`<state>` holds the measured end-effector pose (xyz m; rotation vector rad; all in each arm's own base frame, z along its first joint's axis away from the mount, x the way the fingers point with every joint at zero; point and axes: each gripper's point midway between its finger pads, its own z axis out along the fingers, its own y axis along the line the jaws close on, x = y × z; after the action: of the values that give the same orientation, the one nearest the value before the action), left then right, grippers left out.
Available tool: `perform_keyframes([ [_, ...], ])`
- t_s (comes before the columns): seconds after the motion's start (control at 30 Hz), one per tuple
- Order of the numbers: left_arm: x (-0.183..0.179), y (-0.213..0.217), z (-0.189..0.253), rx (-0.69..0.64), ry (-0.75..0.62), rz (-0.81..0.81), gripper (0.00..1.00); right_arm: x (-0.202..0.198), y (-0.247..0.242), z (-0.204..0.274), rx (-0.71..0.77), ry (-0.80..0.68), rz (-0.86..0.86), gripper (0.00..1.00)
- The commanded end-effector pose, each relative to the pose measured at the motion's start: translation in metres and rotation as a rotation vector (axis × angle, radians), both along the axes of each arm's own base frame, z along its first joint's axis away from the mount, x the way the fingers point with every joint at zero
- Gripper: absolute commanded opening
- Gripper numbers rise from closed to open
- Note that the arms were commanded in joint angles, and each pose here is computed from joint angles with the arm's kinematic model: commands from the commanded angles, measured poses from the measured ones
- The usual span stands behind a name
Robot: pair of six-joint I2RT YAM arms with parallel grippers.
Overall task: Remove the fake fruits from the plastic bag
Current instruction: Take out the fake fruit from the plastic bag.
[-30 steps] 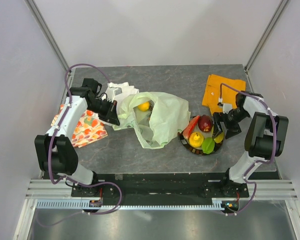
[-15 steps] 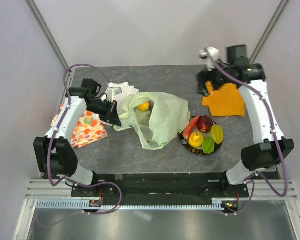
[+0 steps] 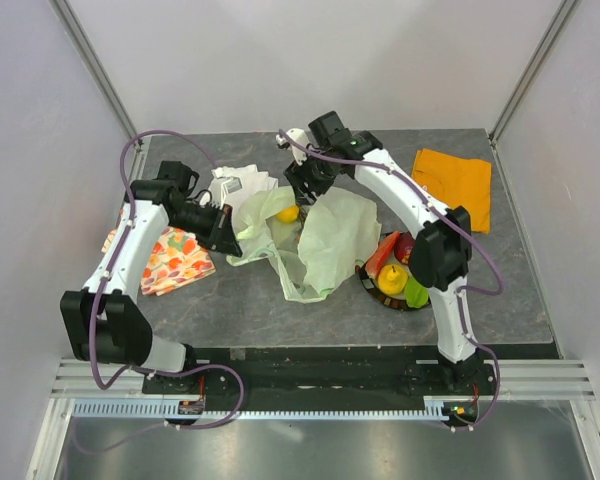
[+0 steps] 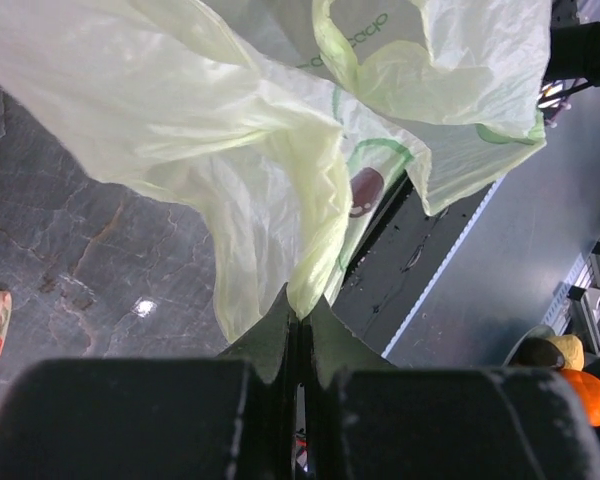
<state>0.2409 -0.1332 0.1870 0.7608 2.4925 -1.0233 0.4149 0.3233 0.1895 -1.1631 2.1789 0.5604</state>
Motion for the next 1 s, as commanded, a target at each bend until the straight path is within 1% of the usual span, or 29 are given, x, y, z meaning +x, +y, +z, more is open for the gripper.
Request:
perform_keyframes([
  [0.0,-0.017,-0.006,0.015,-0.052,-0.029,-0.024,0.02,0.01,0.02,0.013,0.037,-0.047,-0.009,0.65],
  [0.03,-0.018,-0.007,0.015,-0.055,-0.024,-0.022,0.02,0.007,0.025,0.008,0.034,-0.035,0.002,0.61],
  [0.1,-0.019,-0.007,0.013,-0.057,-0.015,-0.021,0.02,0.005,0.031,-0.005,0.026,-0.011,0.015,0.58],
  [0.2,-0.018,-0.007,0.014,-0.055,-0.021,-0.022,0.02,0.0,0.042,-0.01,0.028,-0.003,0.035,0.56],
  [0.33,-0.017,-0.007,0.013,-0.053,-0.015,-0.018,0.02,-0.012,0.054,-0.004,0.051,0.007,0.069,0.53],
  [0.43,-0.013,-0.007,0.013,-0.057,-0.004,-0.012,0.02,-0.02,0.053,0.001,0.055,0.014,0.068,0.52],
  [0.47,-0.012,-0.009,0.015,-0.064,-0.004,-0.014,0.01,-0.023,0.052,0.013,0.071,-0.003,0.067,0.52],
  [0.53,-0.01,-0.01,0.014,-0.068,0.002,-0.014,0.02,-0.022,0.048,0.023,0.053,-0.051,0.029,0.67],
  [0.57,-0.008,-0.01,0.016,-0.071,0.0,-0.014,0.02,-0.024,0.046,0.04,0.067,-0.092,0.014,0.74],
  [0.6,-0.008,-0.011,0.016,-0.076,0.003,-0.014,0.02,-0.025,0.045,0.047,0.071,-0.113,0.009,0.83],
  [0.63,-0.007,-0.011,0.015,-0.078,0.011,-0.013,0.02,-0.027,0.046,0.046,0.074,-0.126,0.013,0.84],
  [0.67,-0.006,-0.012,0.016,-0.083,0.011,-0.014,0.02,-0.032,0.045,0.06,0.097,-0.153,0.026,0.84],
  [0.7,-0.005,-0.012,0.016,-0.086,0.014,-0.013,0.02,-0.036,0.047,0.061,0.094,-0.172,0.052,0.81],
  [0.73,-0.004,-0.013,0.017,-0.089,0.014,-0.012,0.02,-0.043,0.05,0.052,0.084,-0.169,0.073,0.78],
  [0.77,-0.004,-0.013,0.018,-0.095,0.017,-0.012,0.02,-0.051,0.052,0.056,0.095,-0.172,0.099,0.73],
  [0.8,-0.003,-0.014,0.018,-0.097,0.019,-0.01,0.02,-0.058,0.056,0.052,0.096,-0.16,0.122,0.62],
  [0.87,-0.002,-0.014,0.018,-0.101,0.024,-0.01,0.01,-0.07,0.058,0.04,0.1,-0.106,0.153,0.54],
  [0.9,-0.002,-0.015,0.018,-0.104,0.032,-0.011,0.02,-0.076,0.062,0.038,0.107,-0.096,0.172,0.45],
  [0.97,-0.001,-0.015,0.016,-0.107,0.047,-0.009,0.02,-0.084,0.065,0.025,0.098,-0.069,0.199,0.4],
])
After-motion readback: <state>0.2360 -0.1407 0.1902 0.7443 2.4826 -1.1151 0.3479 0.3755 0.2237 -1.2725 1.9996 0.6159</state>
